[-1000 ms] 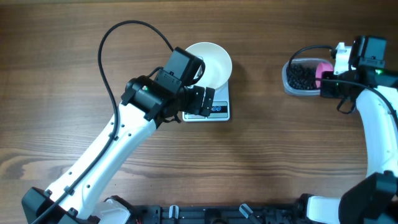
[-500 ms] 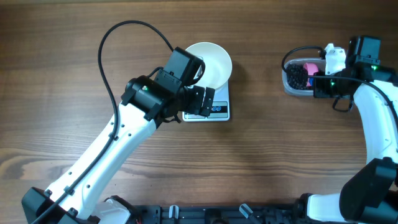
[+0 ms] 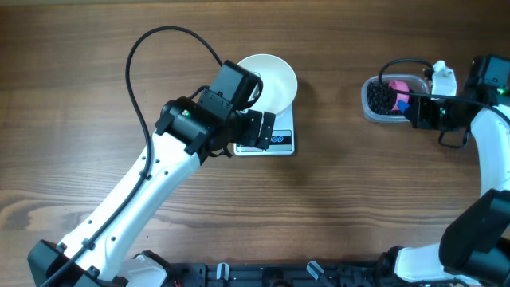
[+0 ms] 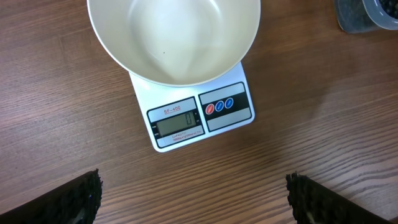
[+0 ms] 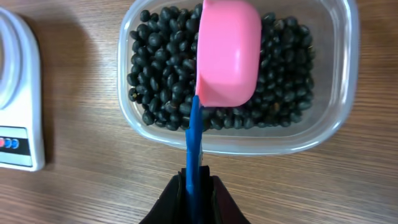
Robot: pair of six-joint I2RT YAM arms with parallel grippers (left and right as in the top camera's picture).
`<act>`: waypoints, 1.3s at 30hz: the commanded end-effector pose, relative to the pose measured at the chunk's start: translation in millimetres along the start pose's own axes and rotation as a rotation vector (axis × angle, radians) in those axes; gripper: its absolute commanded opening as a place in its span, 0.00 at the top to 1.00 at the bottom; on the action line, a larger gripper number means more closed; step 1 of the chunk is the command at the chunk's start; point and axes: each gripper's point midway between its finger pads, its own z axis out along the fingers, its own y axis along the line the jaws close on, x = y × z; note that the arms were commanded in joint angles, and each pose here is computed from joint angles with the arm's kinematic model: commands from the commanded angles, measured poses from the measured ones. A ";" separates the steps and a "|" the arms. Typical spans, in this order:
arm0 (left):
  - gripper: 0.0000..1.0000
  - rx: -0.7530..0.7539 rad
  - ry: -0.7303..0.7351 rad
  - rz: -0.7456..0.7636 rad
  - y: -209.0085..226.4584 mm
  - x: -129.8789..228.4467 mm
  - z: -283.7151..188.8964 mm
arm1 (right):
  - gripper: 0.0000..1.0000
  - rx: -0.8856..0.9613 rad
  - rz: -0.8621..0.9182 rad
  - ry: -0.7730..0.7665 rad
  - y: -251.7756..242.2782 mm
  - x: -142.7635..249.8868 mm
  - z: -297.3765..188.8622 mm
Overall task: Scoop item into bowl and weigh 150g on scale
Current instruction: 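Lower scoop into black beans with right gripper and scoop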
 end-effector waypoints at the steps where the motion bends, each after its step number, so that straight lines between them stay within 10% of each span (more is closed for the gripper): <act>1: 0.00 0.001 -0.030 0.022 -1.1 -6.1 -8.5 | 0.96 -0.145 0.010 -0.010 16.7 2.4 8.2; 39: 0.00 0.000 -0.030 0.022 -1.0 -6.0 -8.5 | 0.96 -0.219 0.157 0.009 27.0 6.8 4.3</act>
